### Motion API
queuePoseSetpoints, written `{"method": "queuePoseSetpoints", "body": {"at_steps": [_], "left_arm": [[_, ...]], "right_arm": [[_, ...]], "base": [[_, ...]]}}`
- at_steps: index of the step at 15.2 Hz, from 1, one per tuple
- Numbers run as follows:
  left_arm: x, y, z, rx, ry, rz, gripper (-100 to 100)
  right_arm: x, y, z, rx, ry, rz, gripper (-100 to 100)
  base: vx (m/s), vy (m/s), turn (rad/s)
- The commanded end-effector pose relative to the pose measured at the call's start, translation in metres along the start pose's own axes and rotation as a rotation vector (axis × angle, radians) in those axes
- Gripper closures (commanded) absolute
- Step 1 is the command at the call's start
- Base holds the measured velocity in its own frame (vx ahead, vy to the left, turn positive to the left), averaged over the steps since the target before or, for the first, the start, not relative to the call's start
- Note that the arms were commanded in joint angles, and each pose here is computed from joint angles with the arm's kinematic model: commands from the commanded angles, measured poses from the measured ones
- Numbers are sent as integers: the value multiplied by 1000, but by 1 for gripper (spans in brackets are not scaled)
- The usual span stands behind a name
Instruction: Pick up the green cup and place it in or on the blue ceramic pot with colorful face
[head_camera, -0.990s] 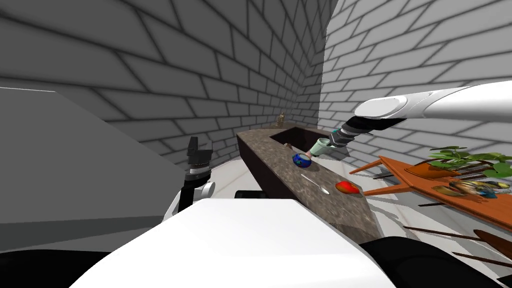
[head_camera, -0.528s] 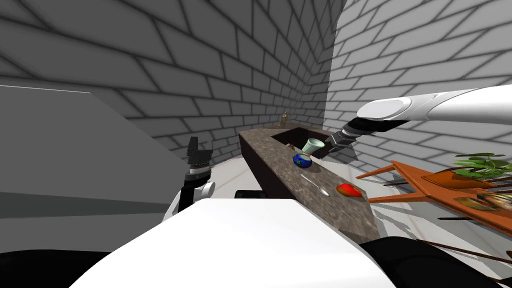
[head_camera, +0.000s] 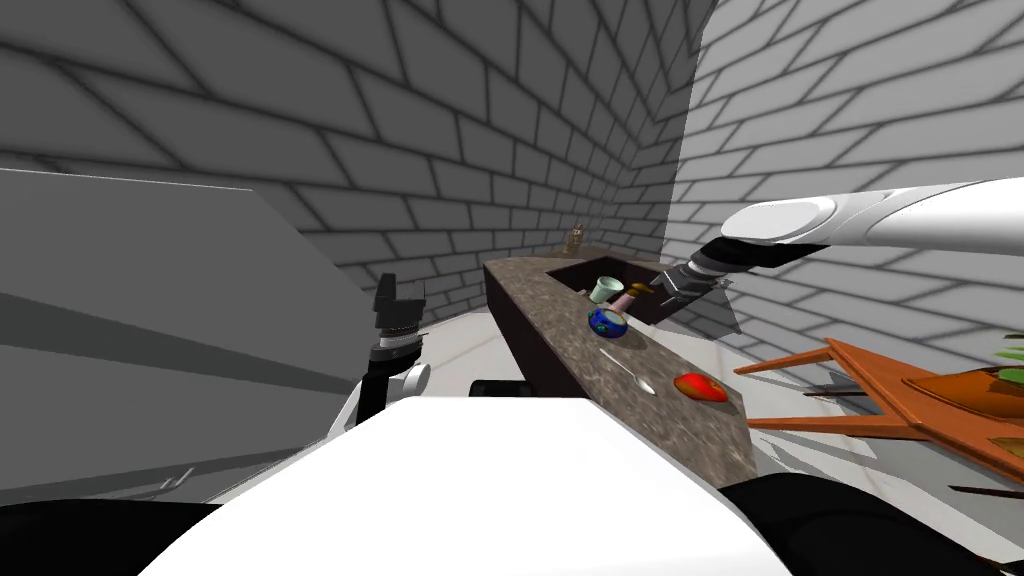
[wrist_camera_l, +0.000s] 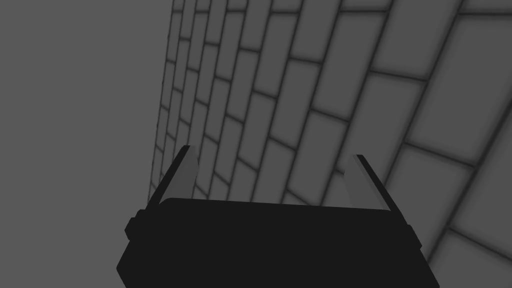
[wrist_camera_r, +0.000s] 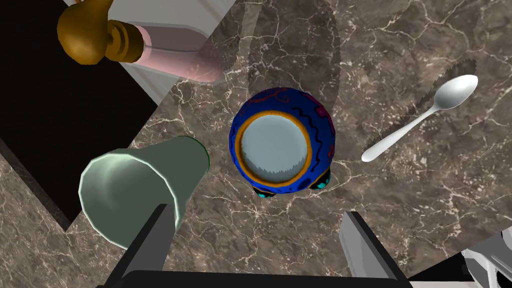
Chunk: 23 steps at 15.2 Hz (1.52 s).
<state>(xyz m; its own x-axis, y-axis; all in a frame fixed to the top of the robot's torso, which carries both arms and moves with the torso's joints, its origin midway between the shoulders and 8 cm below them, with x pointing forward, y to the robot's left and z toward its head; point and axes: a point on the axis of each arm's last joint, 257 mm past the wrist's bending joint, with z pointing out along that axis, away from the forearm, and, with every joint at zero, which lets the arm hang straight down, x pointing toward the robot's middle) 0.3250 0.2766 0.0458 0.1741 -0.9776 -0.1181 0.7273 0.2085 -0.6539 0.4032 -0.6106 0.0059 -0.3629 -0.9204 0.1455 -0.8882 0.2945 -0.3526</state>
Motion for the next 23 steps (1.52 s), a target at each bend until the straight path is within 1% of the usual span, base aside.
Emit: {"method": "queuePoseSetpoints", "body": {"at_steps": [1, 15, 17, 18, 19, 21, 22, 23], "left_arm": [[0, 0, 0, 0, 0, 0, 0], [0, 0, 0, 0, 0, 0, 0], [0, 0, 0, 0, 0, 0, 0], [0, 0, 0, 0, 0, 0, 0], [0, 0, 0, 0, 0, 0, 0], [0, 0, 0, 0, 0, 0, 0], [0, 0, 0, 0, 0, 0, 0], [0, 0, 0, 0, 0, 0, 0]], "right_arm": [[2, 1, 1, 2, -6, -31, -100], [14, 8, 9, 19, -42, -189, -100], [15, 9, 10, 21, -45, -204, -100], [14, 9, 9, 20, -43, -191, -100], [26, 18, 23, 12, -39, -182, -100], [37, 29, 37, 4, -35, -169, -100], [27, 23, 29, 6, -39, -178, -100], [21, 14, 18, 15, -41, -187, 100]], "base": [[-88, -73, 138], [-83, -63, 126], [-65, -49, 98], [-40, -27, 55], [9, -6, 113], [57, -1, 131], [42, -4, 34], [3, 11, -66]]}}
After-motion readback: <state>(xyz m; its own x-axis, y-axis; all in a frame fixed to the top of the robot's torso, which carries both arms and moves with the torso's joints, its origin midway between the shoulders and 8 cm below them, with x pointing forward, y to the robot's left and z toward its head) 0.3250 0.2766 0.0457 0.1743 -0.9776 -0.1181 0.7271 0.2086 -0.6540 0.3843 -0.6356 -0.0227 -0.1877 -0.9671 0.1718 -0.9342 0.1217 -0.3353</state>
